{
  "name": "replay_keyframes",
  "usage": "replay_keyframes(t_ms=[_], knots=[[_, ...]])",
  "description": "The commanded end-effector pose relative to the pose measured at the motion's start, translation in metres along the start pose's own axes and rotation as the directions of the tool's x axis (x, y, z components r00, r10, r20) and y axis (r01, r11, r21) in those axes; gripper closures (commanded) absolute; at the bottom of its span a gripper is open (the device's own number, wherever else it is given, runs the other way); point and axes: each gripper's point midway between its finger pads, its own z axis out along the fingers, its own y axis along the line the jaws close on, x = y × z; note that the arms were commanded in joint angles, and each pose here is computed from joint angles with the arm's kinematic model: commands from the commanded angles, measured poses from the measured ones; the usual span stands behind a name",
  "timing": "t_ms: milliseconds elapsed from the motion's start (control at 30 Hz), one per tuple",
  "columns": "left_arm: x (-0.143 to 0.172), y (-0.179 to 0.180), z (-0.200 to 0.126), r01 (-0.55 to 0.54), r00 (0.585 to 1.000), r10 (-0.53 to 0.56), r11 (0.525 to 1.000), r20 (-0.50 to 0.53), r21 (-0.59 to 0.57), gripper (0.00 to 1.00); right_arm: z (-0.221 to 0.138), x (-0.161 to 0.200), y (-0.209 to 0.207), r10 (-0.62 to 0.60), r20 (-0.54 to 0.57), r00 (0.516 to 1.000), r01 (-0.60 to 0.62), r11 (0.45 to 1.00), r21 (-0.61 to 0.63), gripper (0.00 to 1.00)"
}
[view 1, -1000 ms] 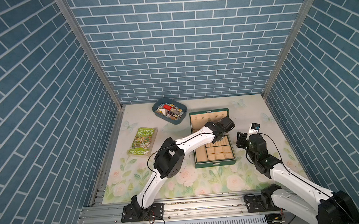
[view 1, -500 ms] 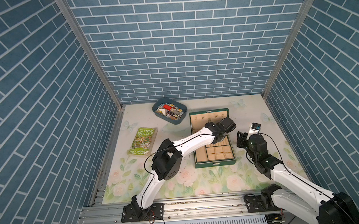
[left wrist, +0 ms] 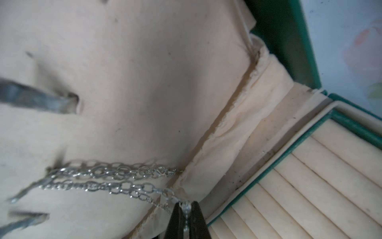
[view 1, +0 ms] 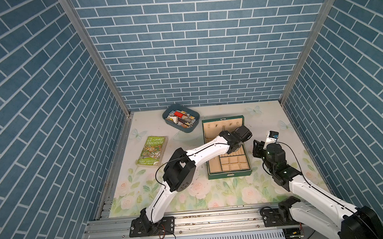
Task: Put jewelry chain into jewelry box
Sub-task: Adjust the necklace in the storage slot.
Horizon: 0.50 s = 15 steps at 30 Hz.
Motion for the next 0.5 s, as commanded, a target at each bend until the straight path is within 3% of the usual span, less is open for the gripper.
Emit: replay_keyframes(t_ms=[0,467], knots=[[-0.012,0.010,-0.014,0.025,0.999,-0.025,1.000,0.033,-0.018,1.00,-0.002,-0.013,0.001,-0.008,0.038,0.999,0.007,1.000,0.005,0.56],[-0.021,0.017,-0.034,0.040,0.997,-0.038,0.999,0.071,-0.022,1.00,-0.002,-0.014,0.001,-0.008,0.040,0.999,0.007,1.000,0.006,0.56]])
